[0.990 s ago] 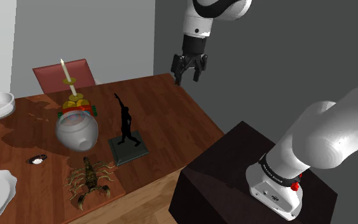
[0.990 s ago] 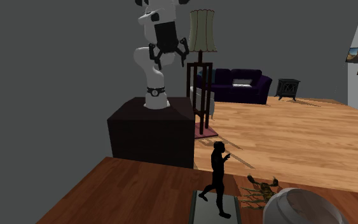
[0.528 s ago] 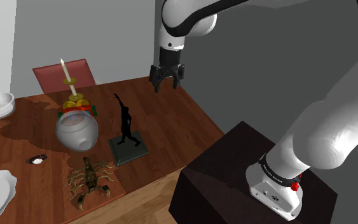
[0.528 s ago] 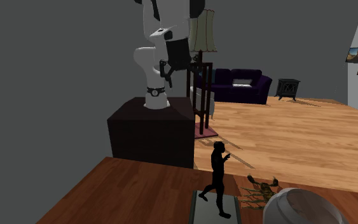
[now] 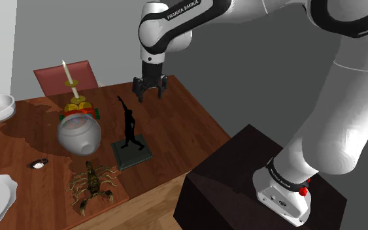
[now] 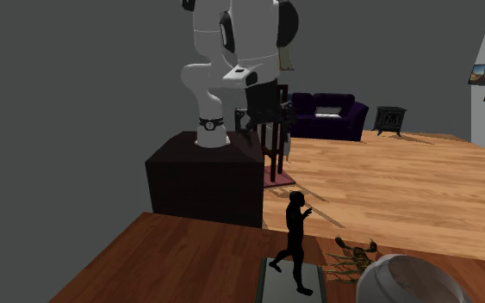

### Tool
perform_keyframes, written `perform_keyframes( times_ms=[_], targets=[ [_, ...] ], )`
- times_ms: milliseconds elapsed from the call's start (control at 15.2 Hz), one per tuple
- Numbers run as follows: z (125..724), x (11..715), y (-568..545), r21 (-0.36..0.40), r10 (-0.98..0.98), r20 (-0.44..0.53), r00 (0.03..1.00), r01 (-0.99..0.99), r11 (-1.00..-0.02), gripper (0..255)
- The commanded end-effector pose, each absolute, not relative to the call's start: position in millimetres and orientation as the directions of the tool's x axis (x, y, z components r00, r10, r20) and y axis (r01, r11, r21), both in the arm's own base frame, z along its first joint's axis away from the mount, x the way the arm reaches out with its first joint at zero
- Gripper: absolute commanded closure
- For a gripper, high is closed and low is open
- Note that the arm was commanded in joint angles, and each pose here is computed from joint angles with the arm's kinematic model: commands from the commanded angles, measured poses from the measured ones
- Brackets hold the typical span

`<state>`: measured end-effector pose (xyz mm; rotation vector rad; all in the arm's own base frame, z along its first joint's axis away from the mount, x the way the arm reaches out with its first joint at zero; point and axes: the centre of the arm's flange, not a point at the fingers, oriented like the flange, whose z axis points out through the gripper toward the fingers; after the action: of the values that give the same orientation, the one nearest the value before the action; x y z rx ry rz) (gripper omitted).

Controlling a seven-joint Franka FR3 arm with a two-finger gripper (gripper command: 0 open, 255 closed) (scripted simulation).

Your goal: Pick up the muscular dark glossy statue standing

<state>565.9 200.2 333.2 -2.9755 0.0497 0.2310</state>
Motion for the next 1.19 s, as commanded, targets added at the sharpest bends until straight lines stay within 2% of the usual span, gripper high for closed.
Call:
perform_keyframes(
  times_ms=[0, 528, 1122],
  targets=[
    [315, 581, 214, -0.156, -0.019, -0.156, 0.988, -0.044, -0.987, 0],
    [253, 645, 266, -0.164, -0.010, -0.156, 0.988, -0.035, -0.986, 0],
    [213, 645, 266, -0.164, -0.010, -0.156, 0.988, -0.035, -0.986, 0]
  ],
)
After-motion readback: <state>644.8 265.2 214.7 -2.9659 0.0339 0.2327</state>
